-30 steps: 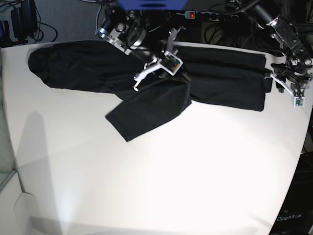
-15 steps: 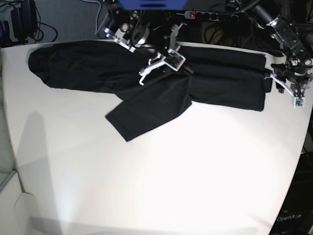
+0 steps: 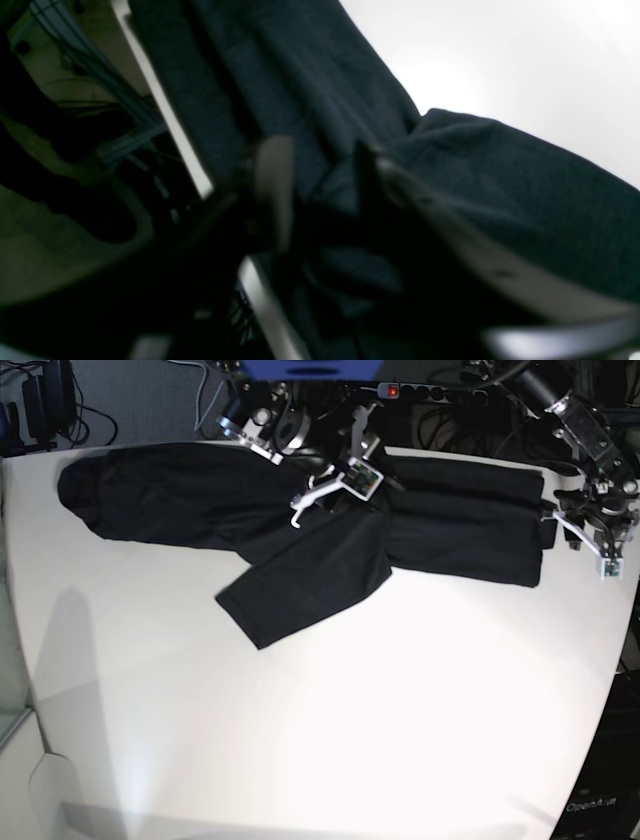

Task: Fold the T-shirt properly
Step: 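Release the sleeve and move the left gripper over the shirt middle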

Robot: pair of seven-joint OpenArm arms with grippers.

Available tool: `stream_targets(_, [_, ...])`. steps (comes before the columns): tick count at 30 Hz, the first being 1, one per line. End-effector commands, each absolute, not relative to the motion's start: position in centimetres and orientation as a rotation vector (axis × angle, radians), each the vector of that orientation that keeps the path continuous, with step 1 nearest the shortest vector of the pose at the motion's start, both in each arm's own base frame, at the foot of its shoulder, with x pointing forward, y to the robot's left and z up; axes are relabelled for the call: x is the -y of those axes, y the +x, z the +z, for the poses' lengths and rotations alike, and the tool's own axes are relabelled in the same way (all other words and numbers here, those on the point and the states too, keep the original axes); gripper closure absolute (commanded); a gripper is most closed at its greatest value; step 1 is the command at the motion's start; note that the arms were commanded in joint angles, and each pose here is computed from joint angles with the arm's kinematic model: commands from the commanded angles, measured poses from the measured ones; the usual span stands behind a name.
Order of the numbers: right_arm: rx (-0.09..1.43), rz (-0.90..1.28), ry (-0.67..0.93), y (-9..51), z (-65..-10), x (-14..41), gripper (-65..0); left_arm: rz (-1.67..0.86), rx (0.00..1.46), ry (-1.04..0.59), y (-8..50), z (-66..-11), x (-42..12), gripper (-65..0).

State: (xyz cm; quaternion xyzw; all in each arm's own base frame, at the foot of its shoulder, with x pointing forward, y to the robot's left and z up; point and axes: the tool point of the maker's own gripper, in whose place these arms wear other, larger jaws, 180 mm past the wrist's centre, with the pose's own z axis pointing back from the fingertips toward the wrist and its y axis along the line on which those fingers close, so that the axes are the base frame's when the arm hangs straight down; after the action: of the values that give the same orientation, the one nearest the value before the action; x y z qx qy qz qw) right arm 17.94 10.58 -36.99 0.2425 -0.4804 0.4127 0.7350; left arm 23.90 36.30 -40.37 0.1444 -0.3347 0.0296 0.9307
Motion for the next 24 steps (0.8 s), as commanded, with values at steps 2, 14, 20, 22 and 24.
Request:
stream_targets(2, [1.101,0.887,0.561,18.1,-35.8,-11.2,-34.8,0.057,0.734,0.321,24.8,-38.8,-37.0,-26.2])
stream_targets(14, [1.167,0.752,0.301,25.1,-35.5,-2.2,-39.5,0.064,0.811,0.335,28.0,-36.3,-37.4,-28.6])
stream_targets(20, [1.169,0.659,0.068,28.0,-35.4,7.3,-39.7,0.009,0.907,0.313,32.7,-33.5,-35.5,-32.1])
stream_targets(22, [1.163,0.628,0.002,28.5,-35.2,10.2,-39.7,-0.063,0.945,0.287,35.3,-32.4,-33.2,-32.1])
stream_targets(24, [1.136,0.576,-0.074,28.2,-35.5,13.9,-39.6,-0.155,0.974,0.256,37.6,-31.5,-30.3,-32.1])
